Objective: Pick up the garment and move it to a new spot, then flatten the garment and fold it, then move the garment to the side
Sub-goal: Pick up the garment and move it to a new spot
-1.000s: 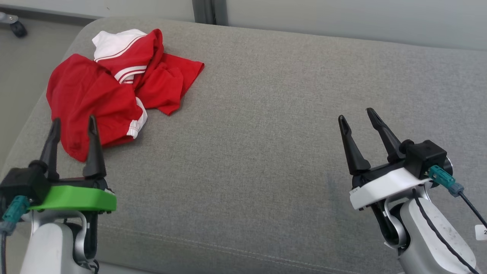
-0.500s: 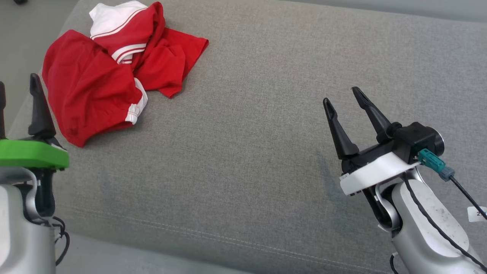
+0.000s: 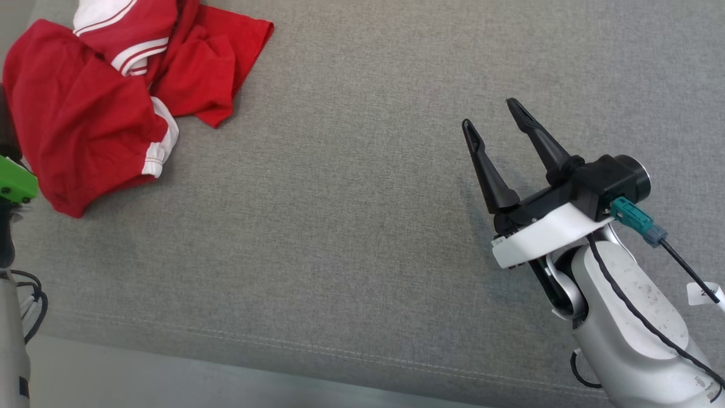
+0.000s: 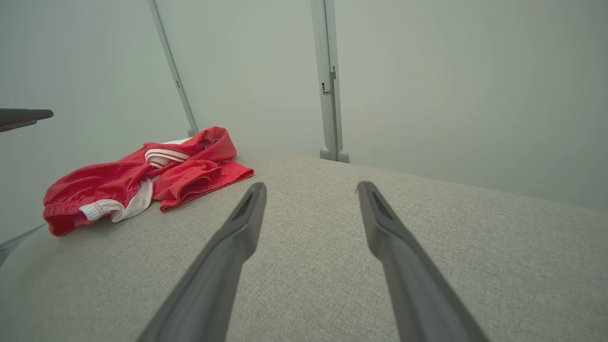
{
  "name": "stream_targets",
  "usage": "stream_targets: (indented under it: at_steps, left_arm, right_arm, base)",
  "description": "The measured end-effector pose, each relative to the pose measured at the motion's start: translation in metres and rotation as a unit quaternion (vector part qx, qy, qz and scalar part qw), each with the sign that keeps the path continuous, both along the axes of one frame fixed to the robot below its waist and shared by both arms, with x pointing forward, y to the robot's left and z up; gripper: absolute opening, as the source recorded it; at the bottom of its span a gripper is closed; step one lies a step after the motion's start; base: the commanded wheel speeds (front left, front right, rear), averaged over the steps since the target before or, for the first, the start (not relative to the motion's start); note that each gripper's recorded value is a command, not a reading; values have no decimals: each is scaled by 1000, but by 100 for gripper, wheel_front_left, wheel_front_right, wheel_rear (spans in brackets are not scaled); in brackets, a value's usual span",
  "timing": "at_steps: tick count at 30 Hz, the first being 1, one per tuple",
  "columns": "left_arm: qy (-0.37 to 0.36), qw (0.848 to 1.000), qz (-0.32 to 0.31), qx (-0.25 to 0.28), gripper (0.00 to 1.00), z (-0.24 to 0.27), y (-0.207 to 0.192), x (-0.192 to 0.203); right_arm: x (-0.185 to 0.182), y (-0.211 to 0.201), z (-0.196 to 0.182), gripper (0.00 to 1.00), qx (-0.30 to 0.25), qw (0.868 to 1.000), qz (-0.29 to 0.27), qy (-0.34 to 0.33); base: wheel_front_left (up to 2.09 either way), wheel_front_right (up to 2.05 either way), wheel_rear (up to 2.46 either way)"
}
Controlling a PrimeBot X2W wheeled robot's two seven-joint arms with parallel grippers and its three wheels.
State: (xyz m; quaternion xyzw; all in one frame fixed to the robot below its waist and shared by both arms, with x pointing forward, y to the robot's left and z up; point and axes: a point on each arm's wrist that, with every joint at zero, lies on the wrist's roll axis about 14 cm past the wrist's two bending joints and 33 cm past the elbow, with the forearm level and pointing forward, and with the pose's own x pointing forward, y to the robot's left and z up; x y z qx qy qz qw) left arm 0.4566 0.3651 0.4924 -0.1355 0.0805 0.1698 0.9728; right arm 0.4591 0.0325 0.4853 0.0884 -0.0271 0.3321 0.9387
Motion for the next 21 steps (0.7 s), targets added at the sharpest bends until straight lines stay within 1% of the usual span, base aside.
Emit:
stream_targets:
  at_steps: [3,11,18,21]
  left_arm:
    - [25,1000,0,-19,100,-13,2,11]
    - [88,995,3,-43,100,-48,7,28]
    - [155,986,-8,-67,100,-89,-5,33]
    - [191,978,-18,-86,100,-108,-15,31]
  right_arm:
    - [6,-3,-4,100,1,1000,-6,2]
    - [18,-14,-16,100,-10,1000,-21,7]
    - [30,-25,-15,100,-19,999,-34,-9]
    - [34,-28,-17,100,-21,999,-39,-9]
  base:
    - [0,0,0]
    - [0,0,0]
    - [0,0,0]
    - [0,0,0]
